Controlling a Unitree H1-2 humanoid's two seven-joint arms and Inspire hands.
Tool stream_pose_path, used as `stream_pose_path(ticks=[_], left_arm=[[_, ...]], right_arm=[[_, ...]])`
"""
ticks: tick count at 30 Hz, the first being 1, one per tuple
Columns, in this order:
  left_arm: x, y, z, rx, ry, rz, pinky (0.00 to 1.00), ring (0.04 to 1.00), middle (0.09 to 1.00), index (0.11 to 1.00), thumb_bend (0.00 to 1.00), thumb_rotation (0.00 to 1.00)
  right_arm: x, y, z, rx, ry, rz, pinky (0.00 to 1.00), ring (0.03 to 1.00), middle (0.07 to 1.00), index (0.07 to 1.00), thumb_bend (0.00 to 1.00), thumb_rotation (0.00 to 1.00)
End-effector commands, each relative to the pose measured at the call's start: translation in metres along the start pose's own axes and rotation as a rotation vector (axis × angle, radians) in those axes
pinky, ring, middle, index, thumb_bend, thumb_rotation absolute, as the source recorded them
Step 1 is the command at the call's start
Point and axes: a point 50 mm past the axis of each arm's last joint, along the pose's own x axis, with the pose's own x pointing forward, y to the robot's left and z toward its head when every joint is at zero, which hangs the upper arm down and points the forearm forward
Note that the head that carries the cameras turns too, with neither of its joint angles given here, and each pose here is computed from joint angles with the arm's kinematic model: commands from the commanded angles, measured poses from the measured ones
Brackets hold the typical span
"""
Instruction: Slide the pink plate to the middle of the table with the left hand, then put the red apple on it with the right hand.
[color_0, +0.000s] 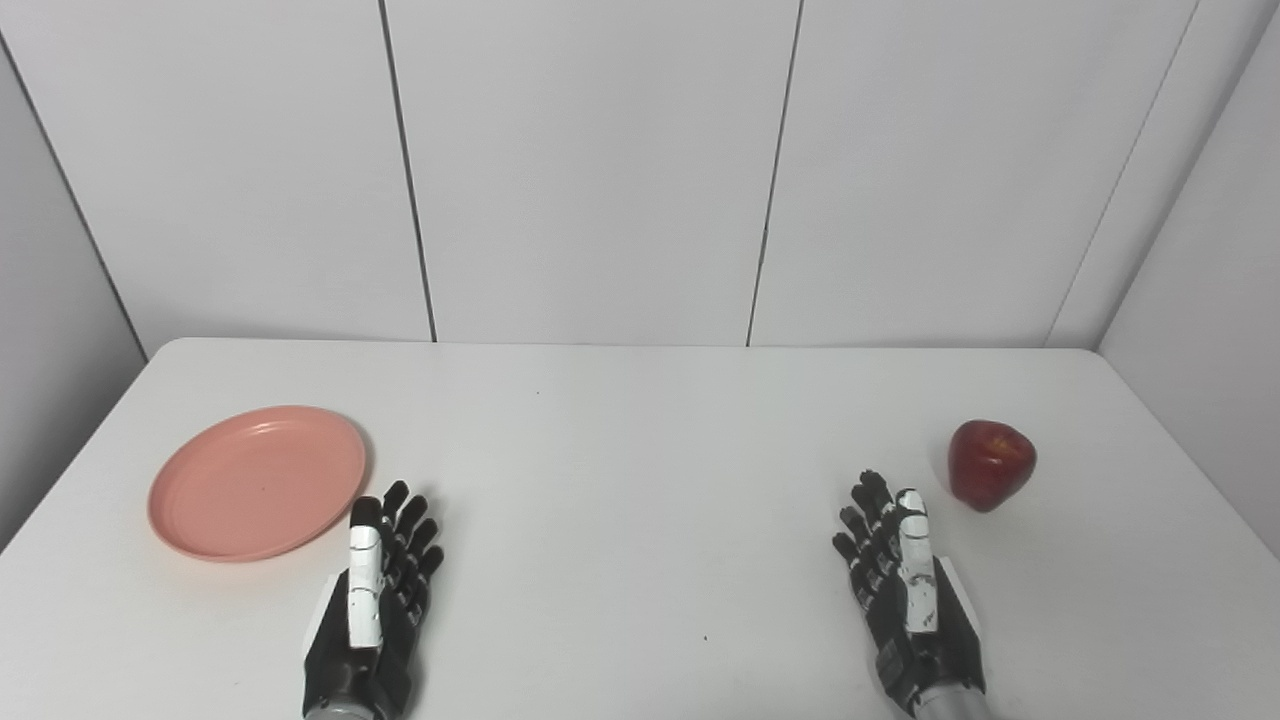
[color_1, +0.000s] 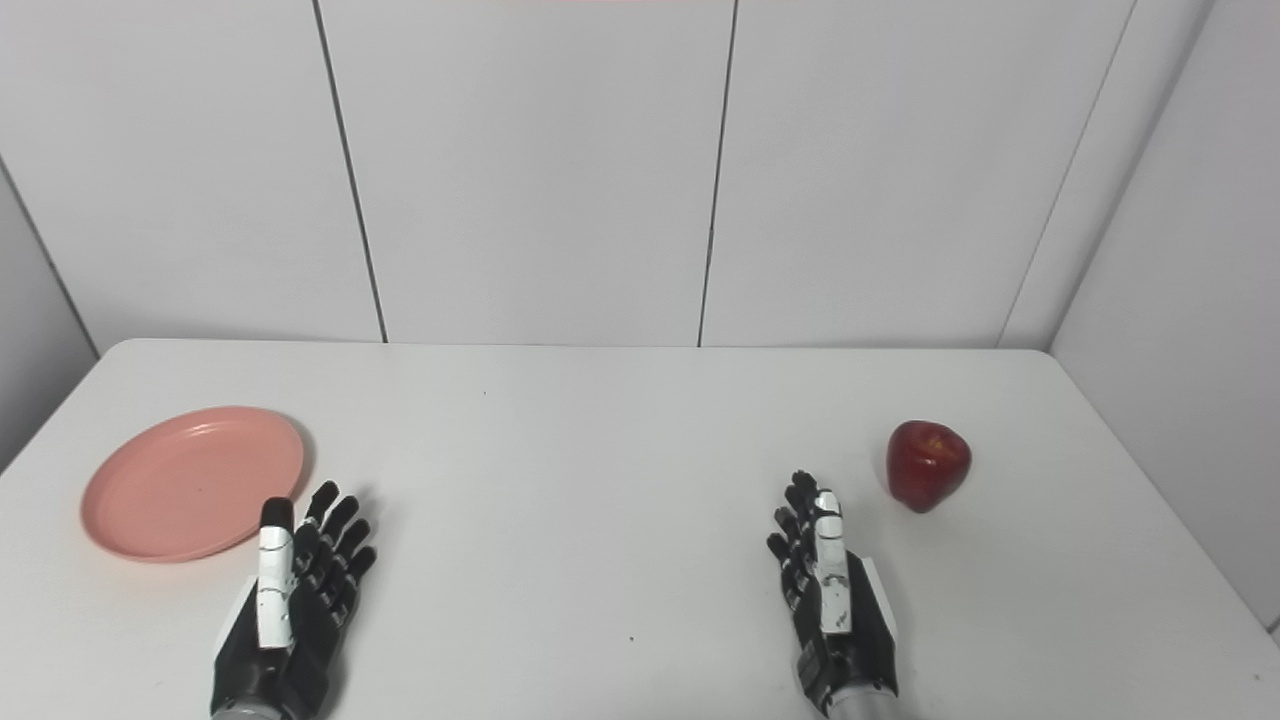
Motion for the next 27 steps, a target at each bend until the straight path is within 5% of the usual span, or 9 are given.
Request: stream_pose_path(ticks=[1, 27], left_arm=[[-0.013, 0.006, -0.006, 0.021, 0.024, 0.000, 1.00, 1.000, 1.000, 1.000, 0.75, 1.00], [-0.009, -0.014, -0.016, 0.008, 0.029, -0.010, 1.00, 1.000, 1.000, 1.000, 0.74, 1.00]], right_arm=[[0.002, 0.001, 0.004, 0.002, 0.012, 0.023, 1.00, 1.000, 1.000, 0.978, 0.85, 1.00], [0.004, -0.022, 0.001, -0.022, 0.020, 0.030, 1.00, 1.000, 1.000, 0.987, 0.83, 1.00]])
